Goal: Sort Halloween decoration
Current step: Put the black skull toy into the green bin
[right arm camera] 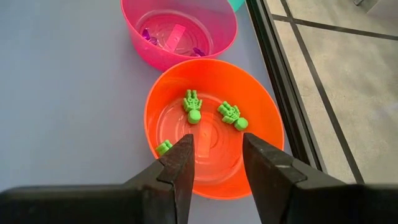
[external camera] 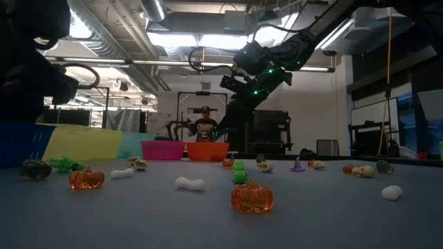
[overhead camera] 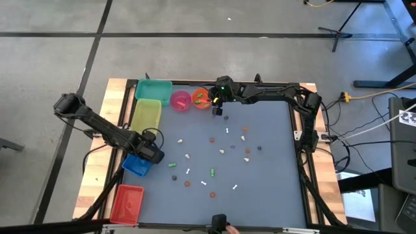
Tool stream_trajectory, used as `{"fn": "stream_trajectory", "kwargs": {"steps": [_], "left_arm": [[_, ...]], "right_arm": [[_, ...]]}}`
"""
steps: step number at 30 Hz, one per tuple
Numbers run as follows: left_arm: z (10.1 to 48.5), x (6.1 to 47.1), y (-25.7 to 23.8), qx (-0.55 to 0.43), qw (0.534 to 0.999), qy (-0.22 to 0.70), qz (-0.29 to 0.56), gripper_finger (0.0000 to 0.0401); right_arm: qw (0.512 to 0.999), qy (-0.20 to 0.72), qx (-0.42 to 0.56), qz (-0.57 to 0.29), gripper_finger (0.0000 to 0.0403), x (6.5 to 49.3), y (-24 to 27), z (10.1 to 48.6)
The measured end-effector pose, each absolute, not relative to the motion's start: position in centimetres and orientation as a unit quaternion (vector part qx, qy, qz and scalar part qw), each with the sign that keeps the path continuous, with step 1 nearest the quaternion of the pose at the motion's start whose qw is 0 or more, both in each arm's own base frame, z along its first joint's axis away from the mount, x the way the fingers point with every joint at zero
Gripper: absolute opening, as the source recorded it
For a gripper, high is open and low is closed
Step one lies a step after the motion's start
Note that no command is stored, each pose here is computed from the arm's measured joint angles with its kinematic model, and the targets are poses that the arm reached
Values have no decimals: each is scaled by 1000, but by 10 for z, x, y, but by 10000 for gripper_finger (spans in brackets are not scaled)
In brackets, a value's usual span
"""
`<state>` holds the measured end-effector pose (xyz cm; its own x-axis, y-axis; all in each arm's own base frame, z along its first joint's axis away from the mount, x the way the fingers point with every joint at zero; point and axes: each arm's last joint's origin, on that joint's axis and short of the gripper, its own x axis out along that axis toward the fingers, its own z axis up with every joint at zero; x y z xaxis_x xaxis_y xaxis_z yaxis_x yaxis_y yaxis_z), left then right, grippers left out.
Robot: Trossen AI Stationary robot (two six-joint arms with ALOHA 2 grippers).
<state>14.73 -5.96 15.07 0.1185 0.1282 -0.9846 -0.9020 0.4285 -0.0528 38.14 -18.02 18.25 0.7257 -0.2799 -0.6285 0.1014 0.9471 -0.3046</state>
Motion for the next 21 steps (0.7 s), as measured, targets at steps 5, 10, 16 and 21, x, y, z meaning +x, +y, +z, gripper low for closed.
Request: {"fn": "stream_trajectory", "kwargs": {"steps": [5,10,16,21], "left_arm": [[161,153,-62,-367,657,533,386,57],[176,154,-63,-355,652,541,395,57],[204,154,-63,-330,638,558,416,57],[229,154,-61,-307,639,556,434,57]], "right_arm": [[920,356,-125,-104,135,381,-180,183],[920,356,-125,-104,135,381,-180,183],[920,356,-125,-104,135,381,-180,183],[920,356,-125,-104,135,381,-180,183]]}}
